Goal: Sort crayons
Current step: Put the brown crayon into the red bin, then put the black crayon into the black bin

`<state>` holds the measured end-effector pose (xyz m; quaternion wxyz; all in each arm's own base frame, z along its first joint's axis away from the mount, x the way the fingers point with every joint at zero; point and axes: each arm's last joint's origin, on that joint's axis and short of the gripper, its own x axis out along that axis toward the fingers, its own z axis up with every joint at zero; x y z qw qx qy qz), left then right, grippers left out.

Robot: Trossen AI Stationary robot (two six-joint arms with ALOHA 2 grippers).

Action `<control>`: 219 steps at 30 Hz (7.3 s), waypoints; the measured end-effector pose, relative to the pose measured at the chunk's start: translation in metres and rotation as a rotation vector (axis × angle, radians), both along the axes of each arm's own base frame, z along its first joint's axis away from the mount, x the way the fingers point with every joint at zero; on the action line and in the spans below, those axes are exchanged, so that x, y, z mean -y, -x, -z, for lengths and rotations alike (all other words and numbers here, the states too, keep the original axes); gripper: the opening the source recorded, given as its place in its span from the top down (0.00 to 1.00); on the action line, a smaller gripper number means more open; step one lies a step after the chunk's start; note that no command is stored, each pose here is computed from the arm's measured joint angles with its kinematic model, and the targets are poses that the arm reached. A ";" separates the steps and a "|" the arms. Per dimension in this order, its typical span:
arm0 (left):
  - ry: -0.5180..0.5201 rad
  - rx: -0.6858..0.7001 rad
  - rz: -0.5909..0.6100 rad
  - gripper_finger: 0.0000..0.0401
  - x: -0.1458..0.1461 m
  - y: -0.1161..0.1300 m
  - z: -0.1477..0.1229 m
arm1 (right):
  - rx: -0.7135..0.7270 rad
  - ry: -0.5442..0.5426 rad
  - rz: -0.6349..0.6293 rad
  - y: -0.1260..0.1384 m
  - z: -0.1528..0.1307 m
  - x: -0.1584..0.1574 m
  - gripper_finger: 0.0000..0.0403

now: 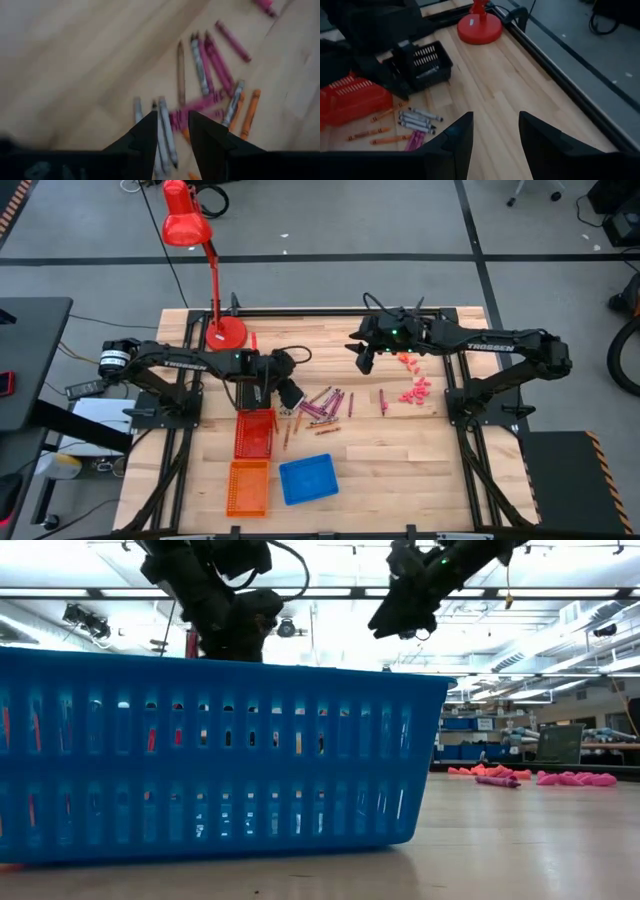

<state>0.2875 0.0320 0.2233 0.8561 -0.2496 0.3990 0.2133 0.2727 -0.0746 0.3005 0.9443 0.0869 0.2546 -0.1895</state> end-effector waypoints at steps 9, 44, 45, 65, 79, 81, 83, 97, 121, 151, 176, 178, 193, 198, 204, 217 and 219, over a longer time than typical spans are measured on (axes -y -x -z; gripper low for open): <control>-0.245 0.095 0.251 0.70 -0.007 -0.030 0.013 | 0.061 -0.067 0.077 -0.006 0.001 0.002 0.60; -0.106 0.130 0.100 0.70 -0.004 -0.075 0.099 | 0.037 0.016 -0.063 -0.002 -0.004 -0.001 0.60; -0.119 0.114 0.110 0.70 -0.003 -0.074 0.100 | 0.037 0.016 -0.063 -0.002 -0.004 0.000 0.60; -0.291 -0.071 0.318 0.73 0.016 -0.065 0.106 | 0.128 -0.009 -0.026 -0.005 -0.010 0.000 0.60; -0.169 -0.047 0.147 0.94 0.016 -0.064 0.108 | 0.096 0.076 -0.073 -0.005 -0.010 0.000 0.60; -0.158 -0.040 0.102 0.94 0.016 -0.064 0.108 | 0.089 0.094 -0.082 -0.005 -0.010 0.000 0.60; -0.150 -0.029 0.068 0.94 0.016 -0.064 0.106 | 0.083 0.109 -0.091 -0.005 -0.010 0.000 0.60; -0.148 0.048 0.026 0.94 0.015 -0.053 0.065 | 0.074 0.111 -0.093 -0.005 -0.010 0.000 0.60; 0.442 -0.124 -0.263 0.94 0.091 0.055 -0.024 | 0.078 0.065 -0.051 -0.004 -0.008 -0.001 0.60; 0.302 -0.400 -0.570 0.81 0.143 0.058 0.040 | 0.152 0.079 -0.048 -0.007 -0.015 0.000 0.60; 0.246 -0.088 -0.359 0.68 0.134 0.021 -0.004 | 0.163 0.040 -0.131 -0.008 -0.015 -0.003 0.60; 0.222 -0.089 -0.349 0.68 0.125 0.017 -0.004 | 0.165 0.032 -0.151 -0.009 -0.015 -0.005 0.60; 0.090 -0.125 -0.230 0.68 0.036 -0.019 0.011 | 0.179 -0.021 -0.188 -0.010 -0.015 -0.013 0.60; 0.093 -0.153 -0.226 0.68 0.007 -0.021 0.017 | 0.181 -0.031 -0.202 -0.010 -0.015 -0.013 0.60; 0.126 -0.077 -0.092 0.68 -0.011 -0.034 0.021 | 0.073 -0.066 -0.225 -0.006 -0.005 -0.016 0.60; 0.110 -0.130 -0.045 0.68 -0.011 -0.043 0.044 | -0.118 -0.100 -0.234 0.004 0.011 -0.018 0.60; 0.095 -0.141 -0.057 0.68 -0.012 -0.044 0.047 | -0.118 -0.100 -0.234 0.004 0.011 -0.018 0.60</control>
